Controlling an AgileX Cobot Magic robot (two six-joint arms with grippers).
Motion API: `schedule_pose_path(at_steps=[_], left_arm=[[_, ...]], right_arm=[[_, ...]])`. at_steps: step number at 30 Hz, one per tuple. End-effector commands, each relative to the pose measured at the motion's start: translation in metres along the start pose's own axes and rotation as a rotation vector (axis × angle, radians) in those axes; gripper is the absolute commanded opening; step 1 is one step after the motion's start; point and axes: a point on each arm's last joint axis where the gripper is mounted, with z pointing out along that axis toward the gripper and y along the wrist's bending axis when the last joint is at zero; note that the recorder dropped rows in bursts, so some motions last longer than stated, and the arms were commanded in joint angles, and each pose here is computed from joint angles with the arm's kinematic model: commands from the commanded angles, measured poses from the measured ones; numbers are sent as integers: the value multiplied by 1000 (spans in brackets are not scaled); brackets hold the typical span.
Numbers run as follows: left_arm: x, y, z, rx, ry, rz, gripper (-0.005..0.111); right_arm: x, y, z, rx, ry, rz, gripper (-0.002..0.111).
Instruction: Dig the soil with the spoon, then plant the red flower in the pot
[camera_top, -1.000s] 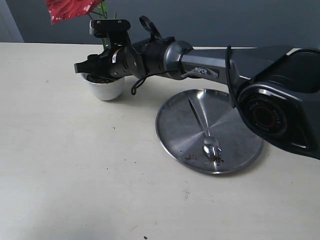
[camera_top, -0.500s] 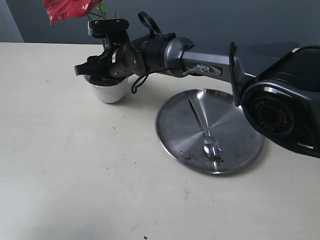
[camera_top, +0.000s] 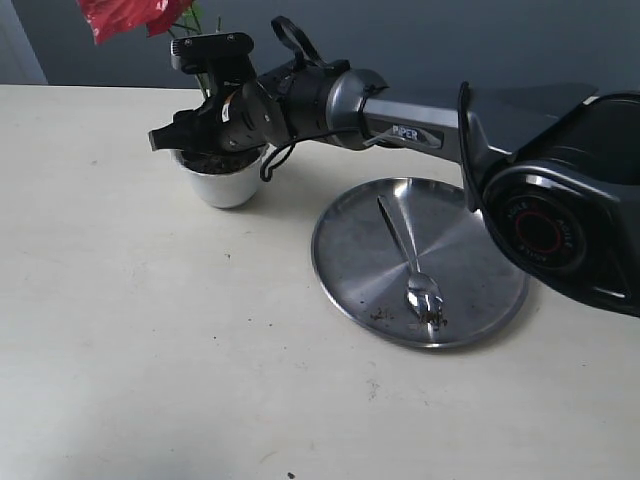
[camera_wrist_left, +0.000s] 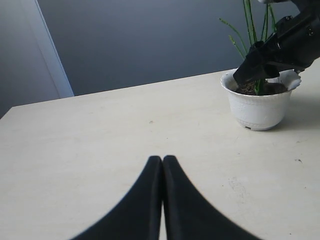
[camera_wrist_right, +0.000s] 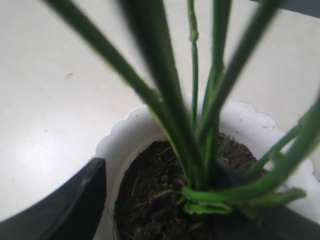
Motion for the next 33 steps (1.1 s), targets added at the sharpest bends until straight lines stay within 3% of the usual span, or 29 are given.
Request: schedule_pose_path(at_steps=[1,28,33], left_arm=[[0,0,0,-4,-10,-4,0],[0,0,0,-4,-10,-4,0],[0,0,0,-4,-10,-4,0]], right_arm=[[-7,0,-4,9,-13,-35,58],[-14,1,-16,20,15,-39,58],[-13,0,-17,28,40,-41,66]])
